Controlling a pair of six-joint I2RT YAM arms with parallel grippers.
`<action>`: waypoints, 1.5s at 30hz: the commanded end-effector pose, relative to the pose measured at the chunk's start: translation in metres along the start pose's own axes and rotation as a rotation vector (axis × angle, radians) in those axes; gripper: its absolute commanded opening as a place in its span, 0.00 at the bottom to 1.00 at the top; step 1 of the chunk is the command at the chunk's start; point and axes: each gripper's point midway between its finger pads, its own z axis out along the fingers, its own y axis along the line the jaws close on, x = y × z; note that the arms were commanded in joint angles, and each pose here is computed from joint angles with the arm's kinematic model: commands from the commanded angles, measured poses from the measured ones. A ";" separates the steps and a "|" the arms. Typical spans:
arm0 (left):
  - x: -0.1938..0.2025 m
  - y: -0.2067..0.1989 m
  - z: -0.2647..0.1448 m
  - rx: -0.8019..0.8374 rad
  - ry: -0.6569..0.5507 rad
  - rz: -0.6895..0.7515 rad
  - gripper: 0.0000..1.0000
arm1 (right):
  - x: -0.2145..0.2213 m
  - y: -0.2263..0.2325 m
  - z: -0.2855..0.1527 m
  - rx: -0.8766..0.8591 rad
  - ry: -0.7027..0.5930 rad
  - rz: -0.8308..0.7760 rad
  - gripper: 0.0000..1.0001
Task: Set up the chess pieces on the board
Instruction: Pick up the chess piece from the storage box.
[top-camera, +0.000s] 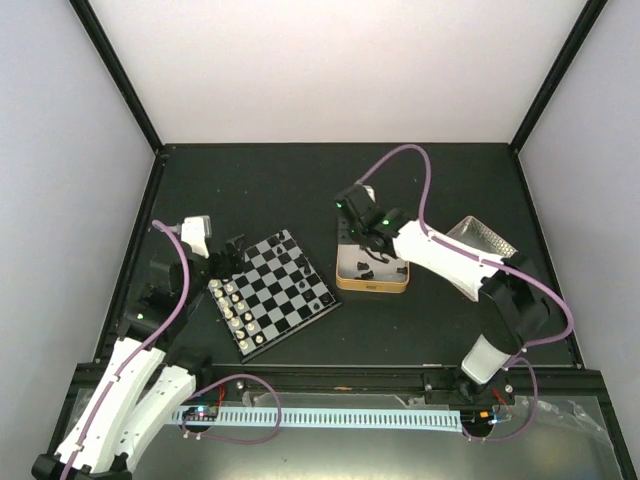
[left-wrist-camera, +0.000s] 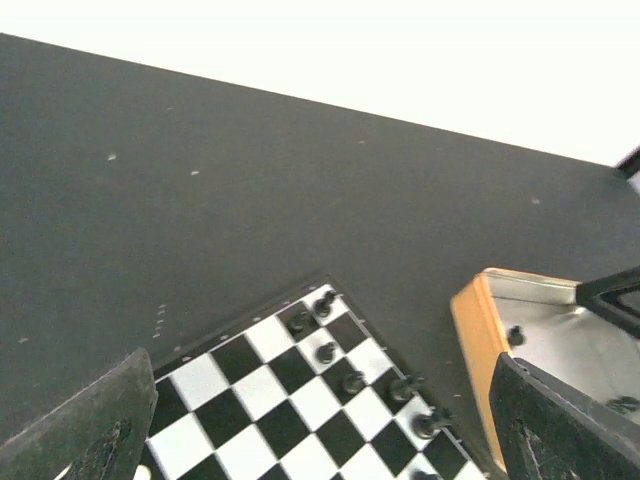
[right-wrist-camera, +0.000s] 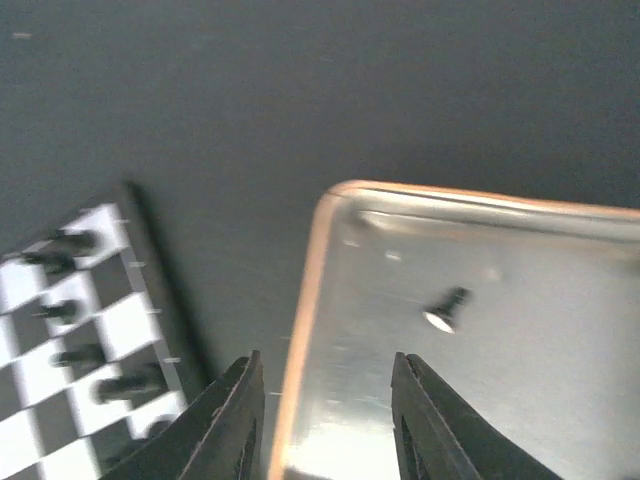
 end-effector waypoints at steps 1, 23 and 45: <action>-0.018 -0.032 -0.003 0.173 -0.066 -0.005 0.93 | 0.008 -0.050 0.008 0.121 -0.046 0.115 0.36; -0.015 -0.040 0.002 0.212 -0.022 -0.047 0.95 | 0.048 -0.077 0.087 0.332 0.141 0.072 0.46; -0.009 -0.039 0.005 0.216 -0.004 -0.062 0.96 | 0.070 -0.098 0.093 0.357 0.200 0.179 0.18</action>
